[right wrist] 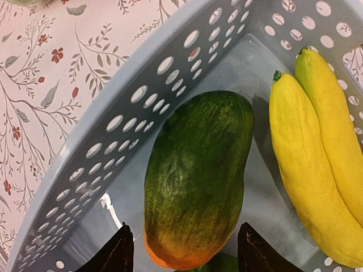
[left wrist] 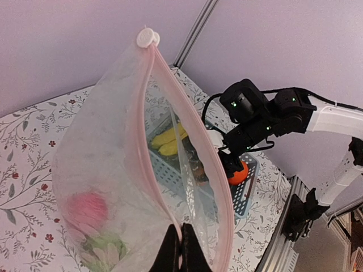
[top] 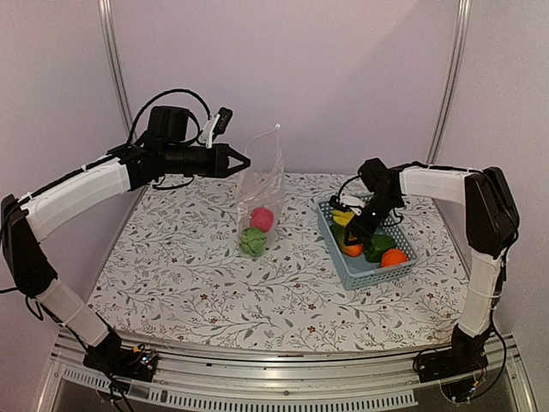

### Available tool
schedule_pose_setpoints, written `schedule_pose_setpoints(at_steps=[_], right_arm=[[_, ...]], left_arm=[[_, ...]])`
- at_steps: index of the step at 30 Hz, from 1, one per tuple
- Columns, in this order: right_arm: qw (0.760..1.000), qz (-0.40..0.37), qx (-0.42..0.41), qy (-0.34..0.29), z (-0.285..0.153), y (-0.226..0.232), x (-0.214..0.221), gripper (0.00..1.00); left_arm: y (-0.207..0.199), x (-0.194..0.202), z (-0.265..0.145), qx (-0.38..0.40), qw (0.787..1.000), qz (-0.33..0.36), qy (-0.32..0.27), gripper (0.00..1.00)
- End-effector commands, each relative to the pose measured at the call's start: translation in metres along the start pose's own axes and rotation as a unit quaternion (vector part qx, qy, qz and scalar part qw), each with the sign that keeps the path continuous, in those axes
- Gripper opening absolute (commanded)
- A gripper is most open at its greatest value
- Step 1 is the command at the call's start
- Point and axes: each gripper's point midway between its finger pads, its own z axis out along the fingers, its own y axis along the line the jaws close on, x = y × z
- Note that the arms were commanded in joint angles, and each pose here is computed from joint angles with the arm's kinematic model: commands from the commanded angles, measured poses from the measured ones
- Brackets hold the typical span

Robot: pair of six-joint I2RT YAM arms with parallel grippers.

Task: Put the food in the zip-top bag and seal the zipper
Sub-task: Move the fake fruit to the bin, then pick up the fake fruit from the bin.

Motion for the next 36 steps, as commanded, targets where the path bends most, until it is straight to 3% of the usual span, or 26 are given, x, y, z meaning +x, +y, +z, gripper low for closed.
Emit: schedule_pose_setpoints(at_steps=[1,10,20,24,29,36], right_arm=[[1.000,0.012,-0.019,-0.022,-0.010,0.001,-0.022,0.62],[0.999,0.023,-0.034,-0.012,0.016,-0.013,-0.039,0.61],[0.997,0.059,-0.030,0.034,0.034,-0.007,-0.018,0.66],[0.997,0.063,-0.027,0.040,0.034,-0.006,-0.016,0.60],[0.998,0.055,-0.009,0.012,0.004,-0.006,-0.029,0.54],[0.997,0.033,0.030,-0.065,-0.065,0.000,-0.050,0.53]], left_arm=[[0.003,0.009,0.008,0.003,1.000,-0.001,0.010,0.00],[0.006,0.015,0.014,0.005,1.000,-0.005,0.020,0.00],[0.004,0.016,0.015,0.009,1.000,-0.008,0.023,0.00],[0.004,0.017,0.015,0.010,1.000,-0.008,0.024,0.00],[0.007,0.018,0.016,0.005,1.000,-0.005,0.024,0.00],[0.008,0.024,0.023,0.010,0.999,-0.011,0.036,0.00]])
